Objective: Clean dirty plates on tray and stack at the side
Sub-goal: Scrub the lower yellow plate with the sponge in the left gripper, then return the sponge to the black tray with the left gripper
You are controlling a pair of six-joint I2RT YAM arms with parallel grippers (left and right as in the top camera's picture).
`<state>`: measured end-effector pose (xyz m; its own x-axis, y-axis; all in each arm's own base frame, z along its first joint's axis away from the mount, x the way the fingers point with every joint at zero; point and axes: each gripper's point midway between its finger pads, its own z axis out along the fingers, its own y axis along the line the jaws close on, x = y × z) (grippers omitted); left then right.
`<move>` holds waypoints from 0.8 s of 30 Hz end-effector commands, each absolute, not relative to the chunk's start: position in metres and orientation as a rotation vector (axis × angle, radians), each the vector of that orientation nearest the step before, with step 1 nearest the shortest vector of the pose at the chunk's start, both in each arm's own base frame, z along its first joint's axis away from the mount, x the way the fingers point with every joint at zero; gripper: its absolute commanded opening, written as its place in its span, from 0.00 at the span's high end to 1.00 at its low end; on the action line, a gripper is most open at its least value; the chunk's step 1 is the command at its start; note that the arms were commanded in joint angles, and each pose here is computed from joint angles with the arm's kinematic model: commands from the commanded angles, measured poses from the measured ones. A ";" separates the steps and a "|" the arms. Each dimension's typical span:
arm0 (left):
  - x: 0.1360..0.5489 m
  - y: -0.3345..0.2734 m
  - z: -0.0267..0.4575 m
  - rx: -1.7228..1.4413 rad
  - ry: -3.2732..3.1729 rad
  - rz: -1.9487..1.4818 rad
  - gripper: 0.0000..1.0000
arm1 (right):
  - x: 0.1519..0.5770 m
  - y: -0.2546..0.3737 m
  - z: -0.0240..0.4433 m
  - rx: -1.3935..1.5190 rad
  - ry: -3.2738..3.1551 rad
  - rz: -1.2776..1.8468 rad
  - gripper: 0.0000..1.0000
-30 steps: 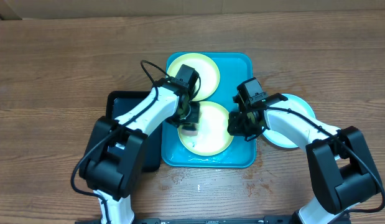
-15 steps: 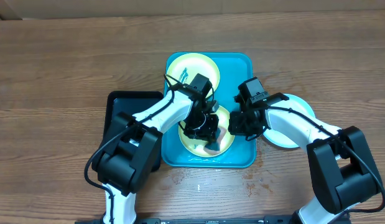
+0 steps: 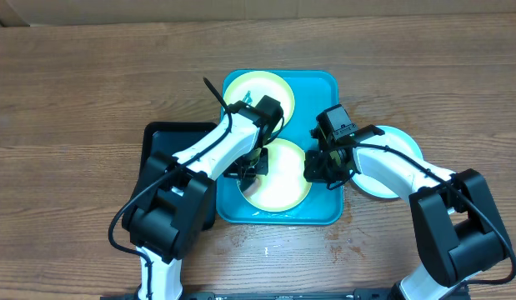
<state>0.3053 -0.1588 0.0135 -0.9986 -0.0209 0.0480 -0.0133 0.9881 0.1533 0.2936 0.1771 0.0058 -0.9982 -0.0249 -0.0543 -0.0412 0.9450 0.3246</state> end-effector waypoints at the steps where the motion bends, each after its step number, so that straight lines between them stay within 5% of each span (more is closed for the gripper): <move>1: 0.336 -0.140 0.013 0.096 -3.165 -0.413 0.96 | 0.298 0.170 0.003 -0.045 3.047 0.457 0.96; 14: 0.327 -0.244 0.032 -0.314 -3.003 0.552 0.96 | 0.297 0.170 0.003 -0.044 3.050 0.457 0.96; 19: 0.339 -0.221 0.107 -0.270 -3.098 0.618 0.96 | 0.294 0.168 0.003 -0.042 3.064 0.450 0.96; 24: 0.347 -0.135 0.168 0.003 -3.316 0.392 0.96 | 0.291 0.167 0.002 -0.040 3.076 0.445 0.96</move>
<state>0.3263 -0.1911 0.0984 -0.9952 0.0974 0.0075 0.0906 0.9489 -0.3022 0.2919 0.1752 0.0056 -0.9987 -0.0234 -0.0451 -0.0366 0.9477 0.3171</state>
